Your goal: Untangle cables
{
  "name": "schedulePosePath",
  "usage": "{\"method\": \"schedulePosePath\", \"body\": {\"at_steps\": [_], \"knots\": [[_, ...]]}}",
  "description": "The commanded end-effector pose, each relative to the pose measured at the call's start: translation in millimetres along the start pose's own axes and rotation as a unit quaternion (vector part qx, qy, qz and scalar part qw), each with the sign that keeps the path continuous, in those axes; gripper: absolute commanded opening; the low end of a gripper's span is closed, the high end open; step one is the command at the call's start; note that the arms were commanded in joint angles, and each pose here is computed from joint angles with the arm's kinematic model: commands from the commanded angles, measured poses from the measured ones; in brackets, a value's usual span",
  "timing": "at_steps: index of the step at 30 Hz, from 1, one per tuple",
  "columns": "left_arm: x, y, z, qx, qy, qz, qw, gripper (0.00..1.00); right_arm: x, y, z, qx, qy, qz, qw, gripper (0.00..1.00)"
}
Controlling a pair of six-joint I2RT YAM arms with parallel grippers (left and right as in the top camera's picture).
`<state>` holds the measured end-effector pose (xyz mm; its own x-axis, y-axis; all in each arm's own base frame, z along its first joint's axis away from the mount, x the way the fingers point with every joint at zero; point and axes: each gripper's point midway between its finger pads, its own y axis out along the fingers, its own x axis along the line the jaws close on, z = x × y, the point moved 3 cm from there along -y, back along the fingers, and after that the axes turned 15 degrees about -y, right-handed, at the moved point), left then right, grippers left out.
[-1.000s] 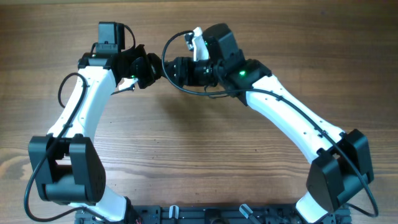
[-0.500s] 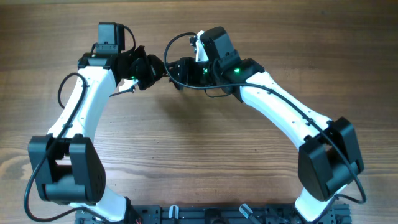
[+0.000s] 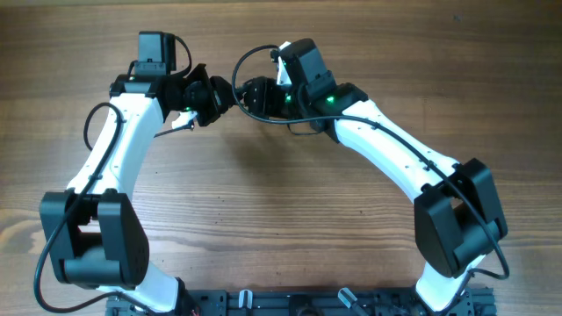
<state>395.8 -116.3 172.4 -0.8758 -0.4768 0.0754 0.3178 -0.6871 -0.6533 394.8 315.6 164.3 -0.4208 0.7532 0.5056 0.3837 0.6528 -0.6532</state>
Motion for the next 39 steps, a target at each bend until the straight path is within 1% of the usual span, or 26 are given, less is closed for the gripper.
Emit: {"method": "schedulePosePath", "body": {"at_steps": [1, 3, 5, 8, 11, 14, 16, 19, 24, 26, 28, 30, 31, 34, 36, 37, 39], "knots": [[10.7, 0.4, 9.9, 0.022, 0.016, -0.027, 0.999, 0.04, -27.5, 1.3, -14.1, -0.032, -0.006, 0.058, 0.998, 0.28], [9.0, 0.6, 8.3, 0.016, 0.016, -0.021, 1.000, 0.04, -27.1, 1.5, -12.0, -0.026, -0.013, 0.056, 0.998, 0.17], [2.3, 0.7, 0.3, -0.012, 0.014, 0.003, 1.000, 0.04, -22.1, 1.5, -7.7, -0.012, -0.029, 0.037, 0.999, 0.05], [-6.7, -1.7, -21.6, -0.081, 0.001, 0.044, 0.996, 0.04, -18.2, -4.9, 0.2, 0.012, -0.033, 0.020, 0.999, 0.04], [-11.9, -7.7, -43.0, -0.146, -0.013, 0.074, 0.986, 0.04, -24.6, -21.7, 8.4, 0.041, -0.025, 0.025, 0.999, 0.04], [-14.2, -15.4, -55.5, -0.168, -0.029, 0.079, 0.982, 0.04, -52.2, -43.1, 15.3, 0.071, 0.002, 0.053, 0.996, 0.04], [-18.5, -20.5, -59.8, -0.171, -0.009, 0.079, 0.982, 0.04, -74.9, -54.2, 17.2, 0.082, 0.019, 0.072, 0.994, 0.04], [-29.3, -32.4, -69.3, -0.179, 0.052, 0.081, 0.979, 0.04, -121.1, -78.4, 13.9, 0.084, 0.050, 0.102, 0.990, 0.04], [-42.7, -52.1, -89.4, -0.211, 0.134, 0.080, 0.965, 0.04, -185.4, -117.6, -2.8, 0.039, 0.101, 0.130, 0.986, 0.04], [-46.8, -62.1, -101.6, -0.238, 0.172, 0.075, 0.953, 0.04, -212.6, -136.2, -6.8, 0.018, 0.125, 0.148, 0.981, 0.04], [-49.8, -66.8, -107.3, -0.256, 0.203, 0.071, 0.942, 0.04, -229.7, -148.9, -7.6, 0.006, 0.141, 0.159, 0.977, 0.04], [-52.0, -69.4, -110.4, -0.271, 0.243, 0.065, 0.929, 0.04, -239.3, -156.6, -9.2, -0.001, 0.136, 0.163, 0.977, 0.04], [-52.4, -69.3, -110.2, -0.273, 0.261, 0.060, 0.924, 0.04, -237.8, -157.7, -11.2, -0.005, 0.124, 0.147, 0.981, 0.04], [-50.3, -63.5, -102.4, -0.255, 0.327, 0.042, 0.909, 0.04, -208.1, -151.8, -17.7, -0.009, 0.060, 0.039, 0.997, 0.04], [-49.5, -53.5, -87.2, -0.225, 0.401, 0.034, 0.887, 0.04, -184.3, -144.9, -17.7, -0.004, 0.027, -0.018, 0.999, 0.04], [-47.1, -46.7, -77.8, -0.209, 0.441, 0.028, 0.872, 0.04, -172.4, -140.1, -16.1, 0.002, 0.014, -0.039, 0.999, 0.04], [-40.2, -34.8, -65.1, -0.195, 0.499, 0.015, 0.844, 0.04, -151.0, -127.7, -10.9, 0.021, -0.010, -0.060, 0.998, 0.04]]}}
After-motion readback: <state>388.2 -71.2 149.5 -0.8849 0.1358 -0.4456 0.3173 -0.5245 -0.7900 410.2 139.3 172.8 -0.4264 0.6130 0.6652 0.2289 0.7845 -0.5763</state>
